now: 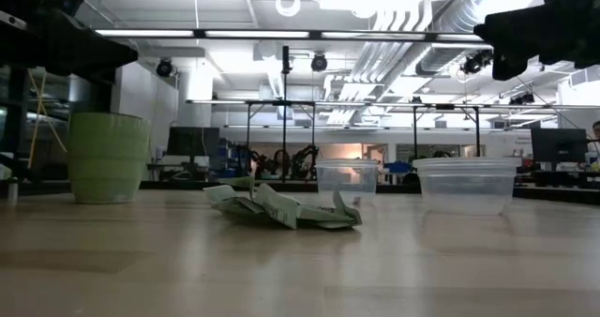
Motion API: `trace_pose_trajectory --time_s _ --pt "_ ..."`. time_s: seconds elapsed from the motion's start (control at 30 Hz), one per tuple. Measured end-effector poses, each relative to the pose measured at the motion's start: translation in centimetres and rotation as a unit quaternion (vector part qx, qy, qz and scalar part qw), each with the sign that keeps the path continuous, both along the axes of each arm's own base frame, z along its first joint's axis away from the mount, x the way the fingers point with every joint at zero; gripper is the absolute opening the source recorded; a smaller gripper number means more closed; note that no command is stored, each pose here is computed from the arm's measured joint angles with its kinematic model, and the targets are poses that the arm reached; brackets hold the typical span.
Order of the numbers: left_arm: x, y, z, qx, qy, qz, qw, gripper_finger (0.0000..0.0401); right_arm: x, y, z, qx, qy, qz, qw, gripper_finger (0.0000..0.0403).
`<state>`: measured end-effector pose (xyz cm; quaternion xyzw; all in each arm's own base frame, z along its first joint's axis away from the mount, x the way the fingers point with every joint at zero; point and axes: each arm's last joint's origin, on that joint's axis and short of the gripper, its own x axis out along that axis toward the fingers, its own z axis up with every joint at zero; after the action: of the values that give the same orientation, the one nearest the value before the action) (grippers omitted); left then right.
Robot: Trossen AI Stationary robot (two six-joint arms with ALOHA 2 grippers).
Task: Pick and place Stevia / Truvia into bins
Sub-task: Put the stevia packet into the bottom transparent container
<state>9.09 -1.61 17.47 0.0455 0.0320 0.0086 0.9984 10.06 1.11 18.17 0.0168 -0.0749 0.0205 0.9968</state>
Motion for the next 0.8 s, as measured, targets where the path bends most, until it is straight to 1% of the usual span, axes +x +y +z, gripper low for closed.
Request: trace_pose_trajectory --time_s 0.13,0.27,0.3,0.4,0.5,0.6,0.67,0.8 --pt "0.0 0.0 0.0 0.0 0.001 0.0 1.0 0.0099 0.0 0.0 0.0 0.028 0.0 0.004 1.0 0.0087" --pt "0.0 0.0 0.0 0.0 0.002 0.0 1.0 0.0099 0.0 0.0 0.0 0.082 0.001 0.011 0.997 0.0087" --pt "0.0 0.0 0.0 0.0 0.001 0.0 1.0 0.0099 0.0 -0.1 0.1 0.09 -0.001 0.005 0.996 0.0087" --pt "0.0 0.0 0.1 -0.003 -0.004 0.0 1.0 0.0099 0.0 -0.3 0.4 0.107 -0.022 -0.039 0.993 0.0091" --pt "0.0 0.0 0.1 -0.014 -0.004 0.0 1.0 0.0099 0.2 -0.3 0.9 0.106 -0.046 -0.043 0.992 0.0105" --pt "0.0 0.0 0.0 -0.029 -0.002 0.001 1.0 0.0099 0.7 -0.1 1.5 0.08 -0.07 -0.022 0.994 0.0131" --pt "0.0 0.0 0.0 -0.03 -0.002 0.002 1.0 0.0099 1.4 0.0 1.9 0.064 -0.06 -0.01 0.996 0.0151" --pt "0.0 0.0 0.2 -0.03 -0.008 0.001 1.0 0.0099 3.4 0.5 3.5 0.052 -0.02 0.009 0.998 0.0191"
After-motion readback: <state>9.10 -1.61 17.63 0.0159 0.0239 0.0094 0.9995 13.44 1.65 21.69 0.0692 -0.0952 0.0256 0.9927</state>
